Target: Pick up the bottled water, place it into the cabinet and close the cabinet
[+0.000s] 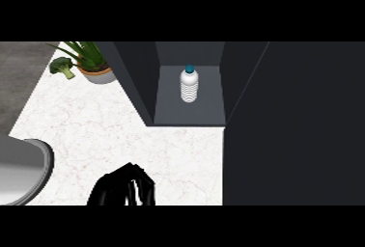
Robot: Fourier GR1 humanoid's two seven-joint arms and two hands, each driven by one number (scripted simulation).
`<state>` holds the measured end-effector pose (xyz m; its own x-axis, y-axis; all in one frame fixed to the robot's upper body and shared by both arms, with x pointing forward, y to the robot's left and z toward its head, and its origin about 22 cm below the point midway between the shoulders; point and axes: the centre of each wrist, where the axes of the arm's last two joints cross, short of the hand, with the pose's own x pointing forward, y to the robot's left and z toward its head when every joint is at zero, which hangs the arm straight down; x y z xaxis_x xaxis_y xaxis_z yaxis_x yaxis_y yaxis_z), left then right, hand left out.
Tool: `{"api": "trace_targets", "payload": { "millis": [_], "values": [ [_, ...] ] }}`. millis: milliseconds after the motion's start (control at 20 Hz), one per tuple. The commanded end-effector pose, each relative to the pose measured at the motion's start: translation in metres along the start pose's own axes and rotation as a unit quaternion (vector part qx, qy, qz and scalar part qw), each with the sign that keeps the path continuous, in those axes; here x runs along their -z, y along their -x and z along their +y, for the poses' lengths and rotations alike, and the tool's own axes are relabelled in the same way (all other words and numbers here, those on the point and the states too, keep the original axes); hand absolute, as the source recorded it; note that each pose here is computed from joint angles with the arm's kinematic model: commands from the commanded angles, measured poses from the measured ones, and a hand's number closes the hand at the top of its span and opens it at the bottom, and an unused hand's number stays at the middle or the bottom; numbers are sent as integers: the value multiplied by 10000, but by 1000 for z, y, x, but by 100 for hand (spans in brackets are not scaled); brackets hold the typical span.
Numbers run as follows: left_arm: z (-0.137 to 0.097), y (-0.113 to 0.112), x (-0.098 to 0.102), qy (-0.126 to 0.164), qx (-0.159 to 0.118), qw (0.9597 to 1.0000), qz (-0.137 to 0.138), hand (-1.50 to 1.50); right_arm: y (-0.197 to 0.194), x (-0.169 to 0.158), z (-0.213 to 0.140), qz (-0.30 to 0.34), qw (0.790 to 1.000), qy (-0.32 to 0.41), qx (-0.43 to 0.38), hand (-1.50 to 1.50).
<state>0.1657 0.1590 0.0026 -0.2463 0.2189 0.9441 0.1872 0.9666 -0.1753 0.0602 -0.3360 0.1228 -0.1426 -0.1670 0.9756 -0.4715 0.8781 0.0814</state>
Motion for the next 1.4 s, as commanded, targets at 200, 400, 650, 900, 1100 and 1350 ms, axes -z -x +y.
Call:
{"api": "trace_targets", "payload": {
  "millis": [200,400,650,900,1100,1350],
  "values": [
    [64,-36,-8,-176,190,9995,-165,150,-42,20,42,-216,9892,-1252,-728,150],
    [69,-48,-23,-112,8,9998,-172,-150,-46,25,53,-295,9859,-1383,-892,150],
    [90,-67,-22,-349,224,9984,-383,-150,-45,31,62,-354,9823,-1731,-618,150],
    [110,-79,-28,-386,285,9984,-312,-150,-45,43,65,-343,9726,-2213,-624,150],
    [119,-95,-30,-382,234,9985,-320,-150,-38,52,65,-281,9684,-2403,-603,150],
    [128,-98,-36,-395,176,9988,-230,-150,-34,65,69,-195,9580,-2786,-651,150]
  ]
}}
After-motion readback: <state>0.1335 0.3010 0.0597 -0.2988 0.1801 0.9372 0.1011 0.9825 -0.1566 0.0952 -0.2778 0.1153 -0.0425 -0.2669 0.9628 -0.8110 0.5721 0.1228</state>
